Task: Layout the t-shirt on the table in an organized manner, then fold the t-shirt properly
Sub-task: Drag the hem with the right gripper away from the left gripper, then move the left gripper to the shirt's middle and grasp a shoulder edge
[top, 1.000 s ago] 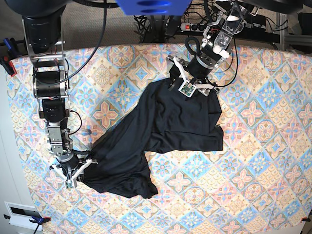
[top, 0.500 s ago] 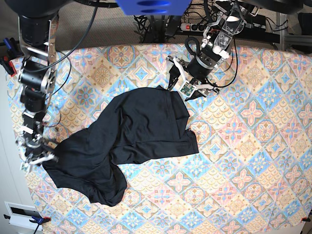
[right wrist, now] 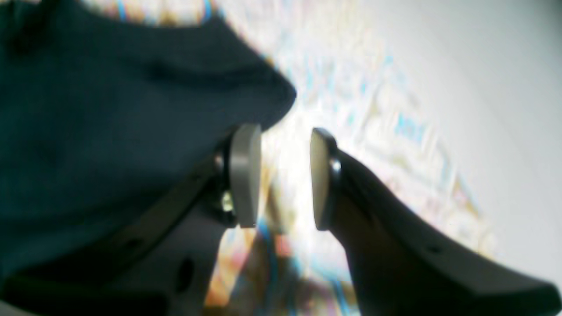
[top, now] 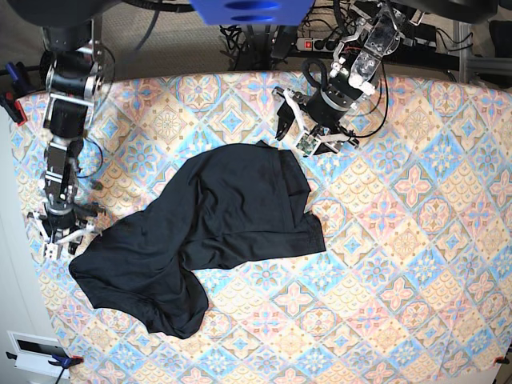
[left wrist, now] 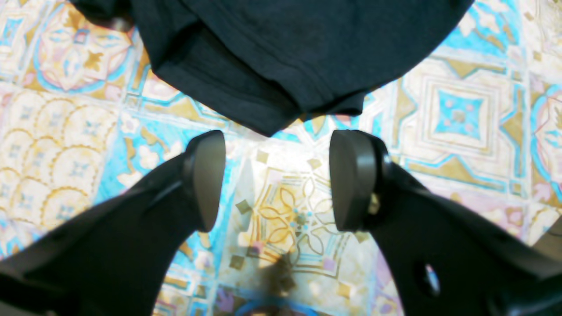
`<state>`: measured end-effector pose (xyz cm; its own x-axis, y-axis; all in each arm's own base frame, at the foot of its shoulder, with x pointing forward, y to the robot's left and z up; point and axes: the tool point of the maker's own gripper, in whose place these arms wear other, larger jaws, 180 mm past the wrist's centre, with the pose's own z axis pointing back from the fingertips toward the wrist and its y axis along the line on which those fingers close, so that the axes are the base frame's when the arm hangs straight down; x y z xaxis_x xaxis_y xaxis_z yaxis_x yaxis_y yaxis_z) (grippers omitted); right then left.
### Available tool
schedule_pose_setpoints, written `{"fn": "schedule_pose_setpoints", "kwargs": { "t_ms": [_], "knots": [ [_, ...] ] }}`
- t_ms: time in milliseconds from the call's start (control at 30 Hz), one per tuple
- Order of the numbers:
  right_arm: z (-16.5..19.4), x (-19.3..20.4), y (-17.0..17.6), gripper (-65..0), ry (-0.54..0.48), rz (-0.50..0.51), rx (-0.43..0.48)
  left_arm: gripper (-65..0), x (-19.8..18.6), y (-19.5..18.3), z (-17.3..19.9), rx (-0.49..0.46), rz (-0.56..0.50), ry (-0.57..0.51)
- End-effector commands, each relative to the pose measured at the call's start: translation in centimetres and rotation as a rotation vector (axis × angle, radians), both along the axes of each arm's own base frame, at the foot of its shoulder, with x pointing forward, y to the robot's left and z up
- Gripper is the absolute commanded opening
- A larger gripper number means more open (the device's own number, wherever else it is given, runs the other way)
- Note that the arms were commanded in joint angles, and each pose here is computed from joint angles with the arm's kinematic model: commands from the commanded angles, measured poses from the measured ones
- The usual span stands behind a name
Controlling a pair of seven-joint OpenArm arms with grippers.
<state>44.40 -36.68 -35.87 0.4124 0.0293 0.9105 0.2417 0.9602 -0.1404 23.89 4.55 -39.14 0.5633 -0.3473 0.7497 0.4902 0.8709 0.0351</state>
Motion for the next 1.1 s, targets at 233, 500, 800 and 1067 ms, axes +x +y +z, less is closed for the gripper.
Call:
{"fn": "schedule_pose_setpoints", "kwargs": {
  "t_ms": [233,500,800,1067],
  "knots": [
    [7.0,0.6,1.9,-46.8,-0.210,0.078,-0.091,-58.0,3.1,-1.0,3.1,-0.121,0.015,-0.068],
    [6.9,-0.7,4.6,-46.8,-0.235,0.122,-0.085,-55.8,5.5,-1.3,3.9,-0.188,0.032,-0.066],
    [6.0,-3.8,7.5,-46.8,-0.208,0.168,-0.067,-49.1,8.2,-2.9,3.5,-0.291,0.044,0.064],
    [6.9,-5.1,10.3,-46.8,-0.238,0.172,0.169,-49.1,10.3,-5.0,5.9,-0.333,0.015,0.017]
  ]
}}
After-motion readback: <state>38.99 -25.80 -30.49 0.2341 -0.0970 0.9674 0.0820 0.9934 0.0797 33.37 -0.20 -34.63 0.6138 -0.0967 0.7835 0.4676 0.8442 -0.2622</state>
